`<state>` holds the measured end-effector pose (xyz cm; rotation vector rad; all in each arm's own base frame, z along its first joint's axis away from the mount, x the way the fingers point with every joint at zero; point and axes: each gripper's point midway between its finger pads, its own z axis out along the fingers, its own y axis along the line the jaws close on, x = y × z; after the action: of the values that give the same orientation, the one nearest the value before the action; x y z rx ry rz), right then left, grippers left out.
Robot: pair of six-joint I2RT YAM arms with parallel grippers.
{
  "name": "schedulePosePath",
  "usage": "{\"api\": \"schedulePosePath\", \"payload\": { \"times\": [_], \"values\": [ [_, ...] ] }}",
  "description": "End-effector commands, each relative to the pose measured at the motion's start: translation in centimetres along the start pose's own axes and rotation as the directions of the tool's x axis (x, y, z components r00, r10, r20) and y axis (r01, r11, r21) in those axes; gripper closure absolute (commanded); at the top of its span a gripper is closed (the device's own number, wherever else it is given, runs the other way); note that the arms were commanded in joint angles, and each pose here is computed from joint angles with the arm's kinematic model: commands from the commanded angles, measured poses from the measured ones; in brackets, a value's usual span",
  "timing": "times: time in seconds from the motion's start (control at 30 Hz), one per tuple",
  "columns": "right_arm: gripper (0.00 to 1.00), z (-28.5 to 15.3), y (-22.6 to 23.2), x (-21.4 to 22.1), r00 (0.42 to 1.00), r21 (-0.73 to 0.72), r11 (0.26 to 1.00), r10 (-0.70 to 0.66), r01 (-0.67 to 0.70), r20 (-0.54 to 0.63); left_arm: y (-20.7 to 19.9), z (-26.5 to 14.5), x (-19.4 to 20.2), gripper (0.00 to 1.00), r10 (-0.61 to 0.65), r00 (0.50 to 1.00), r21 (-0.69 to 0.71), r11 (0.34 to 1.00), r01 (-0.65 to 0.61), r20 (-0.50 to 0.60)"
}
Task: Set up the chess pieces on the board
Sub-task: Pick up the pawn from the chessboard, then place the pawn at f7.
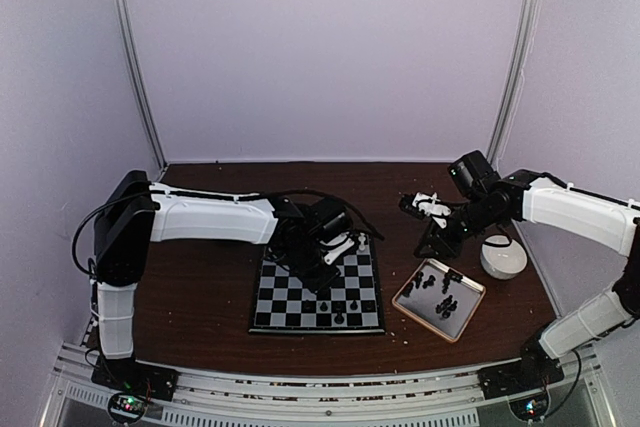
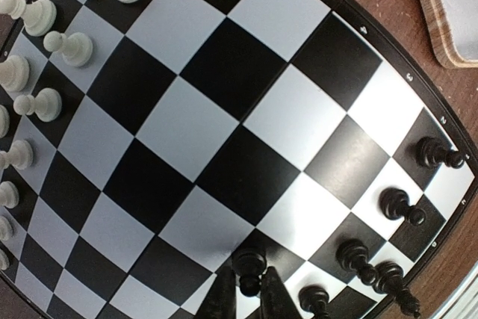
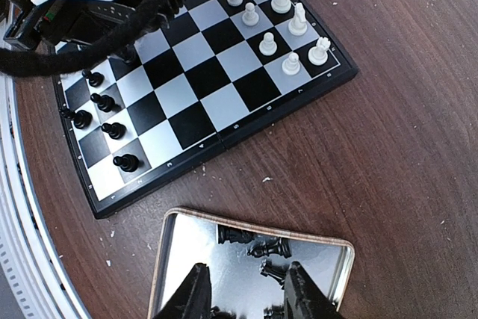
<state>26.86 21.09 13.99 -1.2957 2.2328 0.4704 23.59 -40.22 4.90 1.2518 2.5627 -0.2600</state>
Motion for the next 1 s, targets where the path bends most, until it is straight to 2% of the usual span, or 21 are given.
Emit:
{"api": "schedulePosePath", "payload": {
  "times": [0.0, 0.13, 0.27, 0.47, 0.7, 0.97],
  "values": [
    [0.65, -0.3, -0.6, -0.7, 1.0, 0.018, 1.0, -0.002, 0.002, 0.007, -0.2, 0.2, -1.0, 0.89, 0.003, 1.0, 0.002, 1.0, -0.003, 0.021],
    [0.65, -0.3, -0.6, -0.7, 1.0, 0.02, 1.0, -0.003, 0.003, 0.005, -0.1, -0.4, -1.2, 0.94, 0.001, 0.999, -0.003, 1.0, -0.001, 0.032],
    [0.65, -0.2, -0.6, -0.6, 1.0, 0.017, 1.0, -0.002, 0.002, 0.003, 0.8, -2.8, -1.4, 0.95, 0.0, 0.998, -0.052, 0.999, 0.003, 0.063],
    [0.65, -0.1, -0.5, -0.6, 1.0, 0.007, 1.0, -0.001, 0.001, 0.0, 3.4, -5.8, 1.1, 0.97, -0.04, 0.998, -0.11, 0.993, 0.046, 0.056],
    [0.65, 0.0, -0.3, -0.6, 1.0, -0.008, 1.0, -0.001, 0.001, -0.003, 1.8, -5.9, 4.8, 0.98, -0.033, 0.999, 0.004, 0.999, 0.033, 0.025],
    [0.65, 0.0, -0.2, -0.6, 1.0, -0.015, 1.0, -0.002, 0.002, -0.006, 0.4, -4.4, 5.7, 0.98, -0.033, 0.999, 0.079, 0.996, 0.033, -0.002]
  ]
}}
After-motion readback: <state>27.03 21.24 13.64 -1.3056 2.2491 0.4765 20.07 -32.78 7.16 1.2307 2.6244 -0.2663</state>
